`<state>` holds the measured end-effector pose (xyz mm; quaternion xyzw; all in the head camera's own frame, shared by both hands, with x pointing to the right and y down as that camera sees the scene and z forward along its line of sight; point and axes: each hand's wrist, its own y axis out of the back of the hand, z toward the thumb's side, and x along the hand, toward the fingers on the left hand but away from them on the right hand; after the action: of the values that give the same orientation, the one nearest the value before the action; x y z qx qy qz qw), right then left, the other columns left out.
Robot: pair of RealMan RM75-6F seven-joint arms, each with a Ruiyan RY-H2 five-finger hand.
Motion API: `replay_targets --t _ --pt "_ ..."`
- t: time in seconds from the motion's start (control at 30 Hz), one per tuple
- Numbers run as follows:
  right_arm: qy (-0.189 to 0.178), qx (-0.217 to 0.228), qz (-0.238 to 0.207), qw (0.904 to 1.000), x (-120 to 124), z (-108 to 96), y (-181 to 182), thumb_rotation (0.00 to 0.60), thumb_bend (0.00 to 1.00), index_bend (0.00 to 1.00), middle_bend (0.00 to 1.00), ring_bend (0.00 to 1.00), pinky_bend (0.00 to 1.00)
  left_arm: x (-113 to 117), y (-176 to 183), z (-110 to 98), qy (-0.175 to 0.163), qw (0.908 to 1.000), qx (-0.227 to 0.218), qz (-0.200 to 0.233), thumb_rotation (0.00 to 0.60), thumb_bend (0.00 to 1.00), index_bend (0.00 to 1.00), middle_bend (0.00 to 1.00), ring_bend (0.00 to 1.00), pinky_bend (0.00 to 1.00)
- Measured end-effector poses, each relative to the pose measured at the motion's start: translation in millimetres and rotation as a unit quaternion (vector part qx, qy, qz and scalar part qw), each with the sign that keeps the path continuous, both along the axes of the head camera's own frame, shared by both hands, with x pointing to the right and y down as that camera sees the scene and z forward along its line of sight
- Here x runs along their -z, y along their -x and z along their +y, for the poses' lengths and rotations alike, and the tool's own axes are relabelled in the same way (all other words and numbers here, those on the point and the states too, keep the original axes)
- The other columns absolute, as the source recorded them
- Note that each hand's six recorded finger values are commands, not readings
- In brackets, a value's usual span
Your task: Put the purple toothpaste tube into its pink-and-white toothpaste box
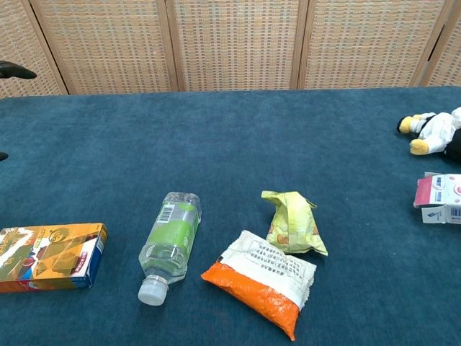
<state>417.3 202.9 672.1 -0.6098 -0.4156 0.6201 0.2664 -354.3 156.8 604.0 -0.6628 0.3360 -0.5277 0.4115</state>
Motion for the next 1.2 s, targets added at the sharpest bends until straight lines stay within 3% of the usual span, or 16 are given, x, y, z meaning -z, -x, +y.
replay_targets --t 0.1,0.17,0.23,0.3,0.37,0.57,0.83,1.03,1.2 --pt "0.005 -0.008 -0.002 1.0000 -3.6 6.4 -1.1 0.600 0.00 0.58 0.45 0.40 0.39 1.3 4.6 9.0 -0.009 0.9998 0.012 0.010 0.600 0.31 0.01 0.00 0.00 0.00" --pt "0.007 -0.010 -0.005 0.9999 -4.8 8.9 -0.5 0.600 0.00 0.49 0.33 0.29 0.26 2.9 8.0 12.5 -0.014 0.9996 0.018 0.015 0.600 0.31 0.01 0.00 0.00 0.00" --pt "0.016 -0.010 -0.012 0.9997 -7.2 11.5 1.1 0.600 0.00 0.32 0.17 0.11 0.09 3.3 13.0 15.4 -0.017 0.9995 0.024 0.016 0.600 0.31 0.01 0.00 0.00 0.00" --pt "0.030 -0.011 -0.021 0.9993 -10.3 14.7 2.9 0.600 0.00 0.19 0.05 0.02 0.01 2.6 17.0 16.4 -0.017 0.9994 0.026 0.014 0.600 0.31 0.01 0.00 0.00 0.00" --pt "0.042 -0.010 -0.028 0.9987 -12.1 16.9 3.9 0.600 0.00 0.11 0.00 0.00 0.00 2.3 19.6 16.4 -0.017 0.9994 0.028 0.014 0.600 0.31 0.00 0.00 0.00 0.00" --pt "0.034 0.000 -0.025 0.9991 -7.6 14.1 5.7 0.600 0.00 0.01 0.00 0.00 0.00 1.5 26.4 17.6 -0.015 0.9990 0.037 0.018 0.600 0.31 0.00 0.00 0.00 0.00" --pt "-0.009 0.021 -0.016 0.9996 9.3 8.0 12.0 0.600 0.00 0.01 0.00 0.00 0.00 8.8 36.0 27.1 -0.023 0.9982 0.051 0.019 0.600 0.31 0.00 0.00 0.00 0.00" --pt "-0.069 0.064 -0.002 0.9956 42.3 4.1 20.8 0.600 0.00 0.01 0.00 0.00 0.00 23.2 49.4 47.8 -0.034 0.9972 0.064 0.016 0.600 0.31 0.00 0.00 0.00 0.00" --pt "-0.109 0.086 0.012 0.9902 75.0 12.6 19.8 0.600 0.00 0.01 0.00 0.00 0.00 32.8 59.4 62.3 -0.043 0.9969 0.065 0.010 0.600 0.31 0.00 0.00 0.00 0.00"
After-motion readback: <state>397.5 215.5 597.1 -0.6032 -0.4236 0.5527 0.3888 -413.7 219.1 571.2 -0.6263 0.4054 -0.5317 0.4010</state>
